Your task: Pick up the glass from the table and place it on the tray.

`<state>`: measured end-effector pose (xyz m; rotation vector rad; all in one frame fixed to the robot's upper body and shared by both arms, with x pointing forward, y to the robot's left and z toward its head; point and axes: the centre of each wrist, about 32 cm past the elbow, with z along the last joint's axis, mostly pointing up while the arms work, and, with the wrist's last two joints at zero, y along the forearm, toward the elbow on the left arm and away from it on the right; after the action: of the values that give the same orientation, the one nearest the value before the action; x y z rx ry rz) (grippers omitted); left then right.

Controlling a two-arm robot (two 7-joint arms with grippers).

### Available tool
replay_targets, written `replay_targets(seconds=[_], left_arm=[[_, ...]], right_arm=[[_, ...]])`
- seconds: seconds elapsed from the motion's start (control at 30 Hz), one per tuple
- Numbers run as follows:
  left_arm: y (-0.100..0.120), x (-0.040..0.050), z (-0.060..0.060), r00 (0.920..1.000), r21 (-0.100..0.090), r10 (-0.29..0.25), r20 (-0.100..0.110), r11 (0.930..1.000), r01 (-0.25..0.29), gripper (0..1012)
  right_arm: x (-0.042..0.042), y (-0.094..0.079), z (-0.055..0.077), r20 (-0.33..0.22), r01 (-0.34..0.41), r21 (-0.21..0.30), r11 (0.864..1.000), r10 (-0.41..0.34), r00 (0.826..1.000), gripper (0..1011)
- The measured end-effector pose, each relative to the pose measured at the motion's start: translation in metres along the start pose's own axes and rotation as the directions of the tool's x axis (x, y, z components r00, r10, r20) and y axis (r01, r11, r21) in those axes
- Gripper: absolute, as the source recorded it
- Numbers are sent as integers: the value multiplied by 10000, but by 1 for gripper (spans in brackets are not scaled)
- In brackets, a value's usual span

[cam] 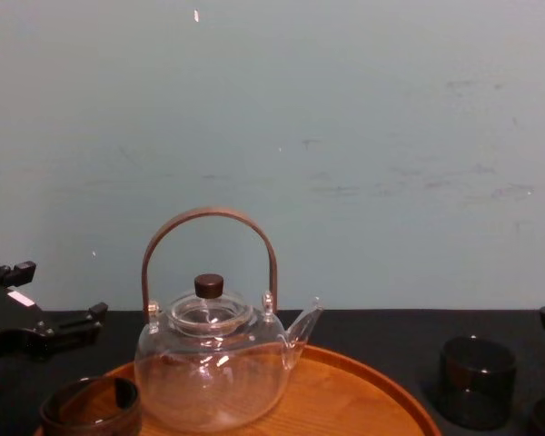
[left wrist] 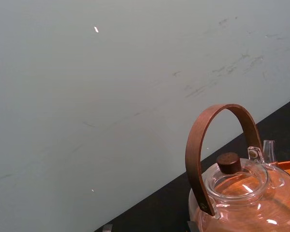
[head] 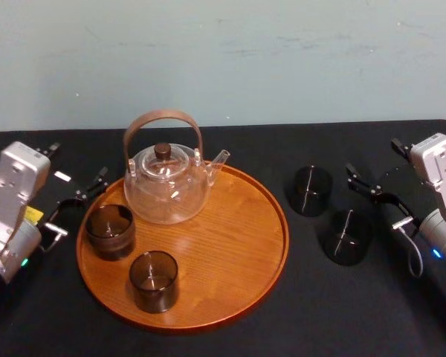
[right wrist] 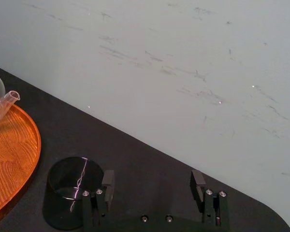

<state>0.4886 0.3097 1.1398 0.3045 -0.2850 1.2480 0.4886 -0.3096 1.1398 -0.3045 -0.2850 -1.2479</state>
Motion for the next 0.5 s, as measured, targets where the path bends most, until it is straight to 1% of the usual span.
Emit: replay_targets(seconds=[0.5], left_arm=[[0,0,0,10000,-1,0,0,10000,0,1001]], right_arm=[[0,0,0,0,0,0,10000,0,10000,1002]])
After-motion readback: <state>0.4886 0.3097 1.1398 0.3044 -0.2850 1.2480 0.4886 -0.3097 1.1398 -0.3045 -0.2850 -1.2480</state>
